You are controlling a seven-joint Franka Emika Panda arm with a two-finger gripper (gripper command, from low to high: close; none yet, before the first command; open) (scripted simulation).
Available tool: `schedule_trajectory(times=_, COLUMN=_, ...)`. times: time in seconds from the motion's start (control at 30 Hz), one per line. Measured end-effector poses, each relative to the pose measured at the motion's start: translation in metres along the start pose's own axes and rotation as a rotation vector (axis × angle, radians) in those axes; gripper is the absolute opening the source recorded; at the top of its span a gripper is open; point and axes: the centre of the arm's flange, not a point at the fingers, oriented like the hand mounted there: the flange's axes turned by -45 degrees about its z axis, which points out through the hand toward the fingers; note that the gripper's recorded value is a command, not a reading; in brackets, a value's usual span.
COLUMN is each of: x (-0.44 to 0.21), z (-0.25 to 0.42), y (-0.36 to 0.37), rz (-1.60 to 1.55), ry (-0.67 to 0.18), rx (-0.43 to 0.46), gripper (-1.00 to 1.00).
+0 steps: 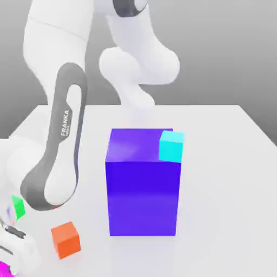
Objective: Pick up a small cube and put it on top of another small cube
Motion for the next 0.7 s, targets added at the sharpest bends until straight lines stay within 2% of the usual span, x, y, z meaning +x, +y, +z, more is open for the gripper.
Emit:
schedule_trajectory(times=0.13, x=-0.017, z=-0.043, y=0.026, rz=-0.021, ry=-0.003, rx=0.002, gripper=-1.00)
schedule_trajectory(times=0.4, x=-0.110, z=-0.083, y=0.125, rz=-0.150, ry=-0.002, rx=0.002, gripper=-1.00)
schedule_trajectory(times=0.57, x=-0.125, z=-0.039, y=0.137, rz=-0.173, ry=0.000, rx=0.002, gripper=-1.00)
schedule_trajectory(times=0.6, x=-0.125, z=-0.029, y=0.137, rz=-0.173, ry=-0.001, rx=0.001, gripper=1.00)
schedule_trajectory(times=0.7, x=-0.125, z=-0.029, y=0.137, rz=-0.173, ry=-0.001, rx=0.001, gripper=1.00)
